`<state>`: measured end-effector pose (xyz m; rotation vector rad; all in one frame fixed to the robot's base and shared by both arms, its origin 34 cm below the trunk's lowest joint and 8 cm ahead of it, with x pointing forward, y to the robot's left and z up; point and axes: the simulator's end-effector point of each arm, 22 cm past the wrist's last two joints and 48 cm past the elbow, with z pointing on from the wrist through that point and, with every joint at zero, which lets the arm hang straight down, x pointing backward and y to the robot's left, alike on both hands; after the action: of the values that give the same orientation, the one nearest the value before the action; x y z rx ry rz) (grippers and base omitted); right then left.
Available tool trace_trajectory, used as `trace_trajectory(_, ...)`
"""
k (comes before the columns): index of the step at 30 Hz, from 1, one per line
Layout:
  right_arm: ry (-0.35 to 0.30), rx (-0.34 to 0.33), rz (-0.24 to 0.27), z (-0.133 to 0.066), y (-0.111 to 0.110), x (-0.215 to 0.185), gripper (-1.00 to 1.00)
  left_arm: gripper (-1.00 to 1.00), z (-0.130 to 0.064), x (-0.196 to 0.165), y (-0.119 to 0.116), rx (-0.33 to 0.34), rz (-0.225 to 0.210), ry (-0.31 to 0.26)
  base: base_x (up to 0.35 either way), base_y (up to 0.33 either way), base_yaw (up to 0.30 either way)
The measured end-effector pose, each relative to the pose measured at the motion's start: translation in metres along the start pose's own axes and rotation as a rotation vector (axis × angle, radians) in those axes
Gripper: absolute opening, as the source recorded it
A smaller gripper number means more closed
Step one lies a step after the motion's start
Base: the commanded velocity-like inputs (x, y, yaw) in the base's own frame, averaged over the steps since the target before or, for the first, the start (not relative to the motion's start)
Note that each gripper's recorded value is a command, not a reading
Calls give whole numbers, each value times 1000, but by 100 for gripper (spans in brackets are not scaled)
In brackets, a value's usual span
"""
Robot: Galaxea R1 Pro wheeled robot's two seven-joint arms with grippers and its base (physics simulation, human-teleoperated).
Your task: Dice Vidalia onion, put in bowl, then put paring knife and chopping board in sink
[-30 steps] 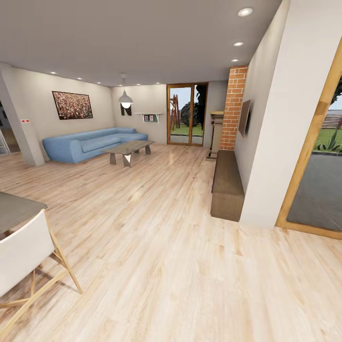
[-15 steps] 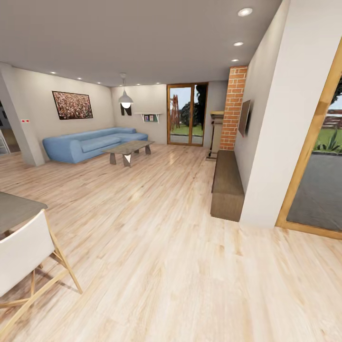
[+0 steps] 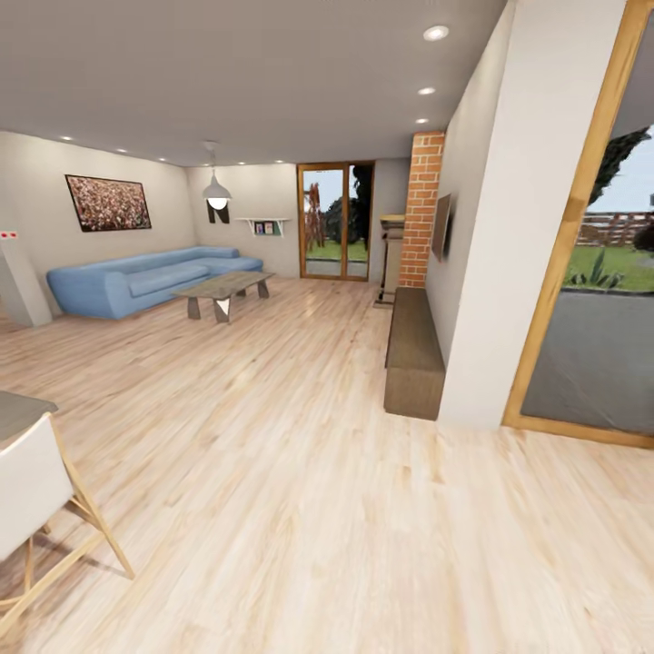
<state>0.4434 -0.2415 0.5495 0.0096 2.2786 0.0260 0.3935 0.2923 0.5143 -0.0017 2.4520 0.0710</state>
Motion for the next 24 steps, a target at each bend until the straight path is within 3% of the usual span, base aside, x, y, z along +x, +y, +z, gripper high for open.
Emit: trace_trajectory(24, -12, 0, 0, 0, 0, -5, 100, 100, 0, -5, 0, 0, -1, -13, 0, 0, -251)
